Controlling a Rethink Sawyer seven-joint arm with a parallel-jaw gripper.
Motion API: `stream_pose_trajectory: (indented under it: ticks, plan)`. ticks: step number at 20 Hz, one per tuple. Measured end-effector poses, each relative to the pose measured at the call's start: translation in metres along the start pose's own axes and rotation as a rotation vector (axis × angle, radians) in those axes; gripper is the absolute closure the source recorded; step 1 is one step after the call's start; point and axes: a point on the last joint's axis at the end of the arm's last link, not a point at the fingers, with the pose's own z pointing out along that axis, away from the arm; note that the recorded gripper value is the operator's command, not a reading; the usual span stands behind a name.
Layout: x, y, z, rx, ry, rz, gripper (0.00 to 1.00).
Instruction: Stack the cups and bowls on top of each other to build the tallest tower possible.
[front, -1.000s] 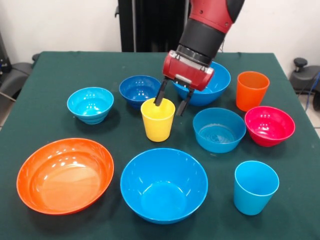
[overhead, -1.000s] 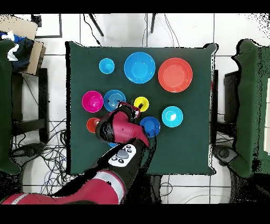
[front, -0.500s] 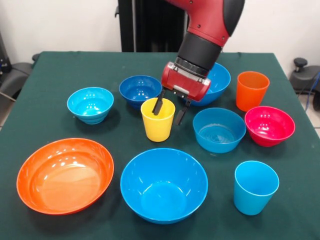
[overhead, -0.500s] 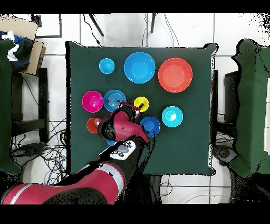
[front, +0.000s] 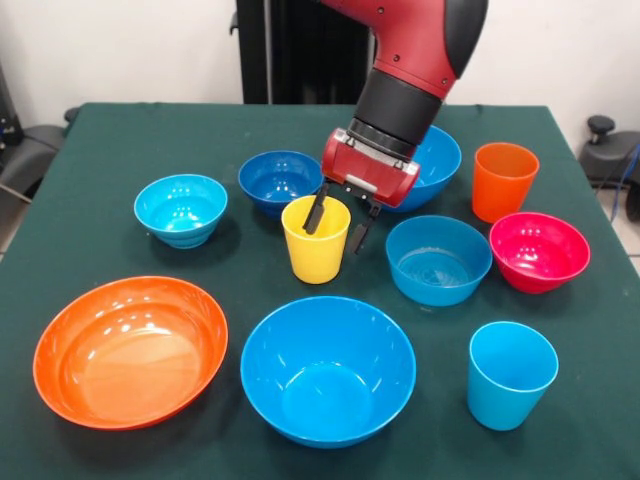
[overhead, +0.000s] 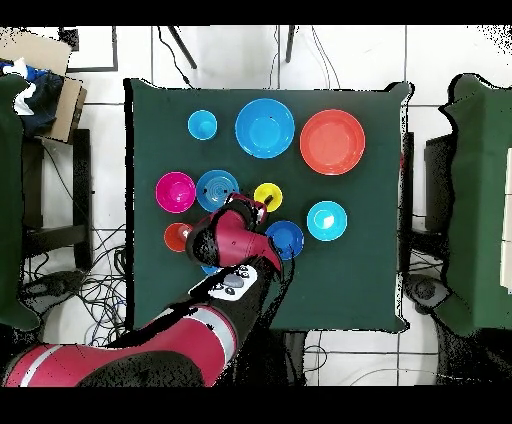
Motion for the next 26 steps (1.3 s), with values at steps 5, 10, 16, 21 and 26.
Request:
stream_pose_trajectory:
  ticks: [5, 10, 16, 21, 26]
  plan:
    - [-0.003, -0.001, 0.001, -0.002, -0.017, 0.002, 0.0]
    - [-0.004, -0.004, 0.002, 0.001, -0.017, 0.007, 0.0]
    - [-0.006, -0.01, 0.006, 0.006, -0.015, 0.017, 0.0]
    - [-0.007, -0.012, 0.007, 0.008, -0.016, 0.021, 0.0]
    - [-0.007, -0.012, 0.007, 0.008, -0.015, 0.021, 0.0]
